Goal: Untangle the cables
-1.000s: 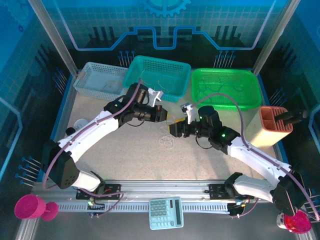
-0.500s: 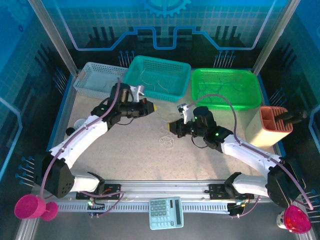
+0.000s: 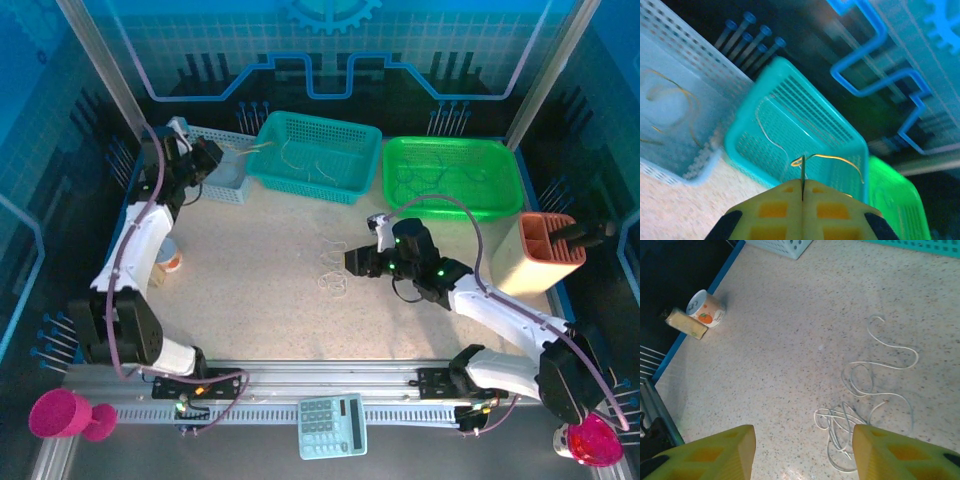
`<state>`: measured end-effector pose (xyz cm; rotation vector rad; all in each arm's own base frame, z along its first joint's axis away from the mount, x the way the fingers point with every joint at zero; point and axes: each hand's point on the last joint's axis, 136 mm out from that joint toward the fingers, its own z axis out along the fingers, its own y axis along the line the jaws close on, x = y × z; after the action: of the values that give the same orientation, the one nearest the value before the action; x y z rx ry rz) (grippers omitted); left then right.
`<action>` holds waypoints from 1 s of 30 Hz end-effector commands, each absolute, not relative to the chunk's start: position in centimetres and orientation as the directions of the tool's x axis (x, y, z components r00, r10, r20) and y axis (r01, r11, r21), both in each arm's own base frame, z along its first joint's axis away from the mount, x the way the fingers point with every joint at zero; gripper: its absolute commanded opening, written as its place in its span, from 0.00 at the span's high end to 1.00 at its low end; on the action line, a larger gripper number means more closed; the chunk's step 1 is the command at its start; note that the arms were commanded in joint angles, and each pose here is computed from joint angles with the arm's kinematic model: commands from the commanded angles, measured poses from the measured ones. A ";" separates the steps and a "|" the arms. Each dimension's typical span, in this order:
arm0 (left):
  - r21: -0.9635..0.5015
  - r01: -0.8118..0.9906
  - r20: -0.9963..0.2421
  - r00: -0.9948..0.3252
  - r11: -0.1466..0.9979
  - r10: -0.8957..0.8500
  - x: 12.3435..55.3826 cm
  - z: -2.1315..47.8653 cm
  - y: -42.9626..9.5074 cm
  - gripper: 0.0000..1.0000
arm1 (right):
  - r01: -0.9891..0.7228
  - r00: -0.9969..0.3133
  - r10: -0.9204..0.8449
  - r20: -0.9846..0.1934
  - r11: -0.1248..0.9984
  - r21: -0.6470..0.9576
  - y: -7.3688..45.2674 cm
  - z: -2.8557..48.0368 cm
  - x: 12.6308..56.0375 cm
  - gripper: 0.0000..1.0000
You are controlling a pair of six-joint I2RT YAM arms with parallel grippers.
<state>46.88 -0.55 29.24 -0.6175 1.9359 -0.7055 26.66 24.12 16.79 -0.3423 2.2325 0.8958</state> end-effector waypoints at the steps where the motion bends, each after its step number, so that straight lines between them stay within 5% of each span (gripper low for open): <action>1: -0.679 -0.237 -0.607 -0.350 0.695 -0.713 49.2 27.9 3.3 1.00 | -0.407 -0.735 0.036 -0.678 0.775 0.483 22.4 16.1 26.8 0.45; 12: -0.578 -0.450 -0.570 -0.375 0.680 -0.732 54.4 20.1 9.0 1.00 | -0.312 -0.768 0.037 -0.640 0.850 0.424 20.1 14.5 26.7 0.45; 20: -0.584 -0.399 -0.531 -0.470 0.706 -0.705 55.8 20.1 8.1 0.23 | -0.262 -0.818 -0.025 -0.575 0.906 0.333 19.2 11.3 27.2 0.45; 25: -0.630 -0.309 -0.550 -0.470 0.713 -0.690 55.2 23.8 6.6 0.06 | -0.275 -0.841 -0.057 -0.538 0.901 0.334 20.2 9.6 27.9 0.46; 30: -0.686 -0.188 -0.559 -0.482 0.703 -0.675 53.7 28.2 3.4 0.01 | -0.285 -0.862 -0.081 -0.501 0.894 0.346 21.4 7.9 28.6 0.46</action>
<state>55.20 6.20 22.04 -0.7874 2.0970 -0.5881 27.53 20.45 7.33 -0.2410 2.5937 0.5349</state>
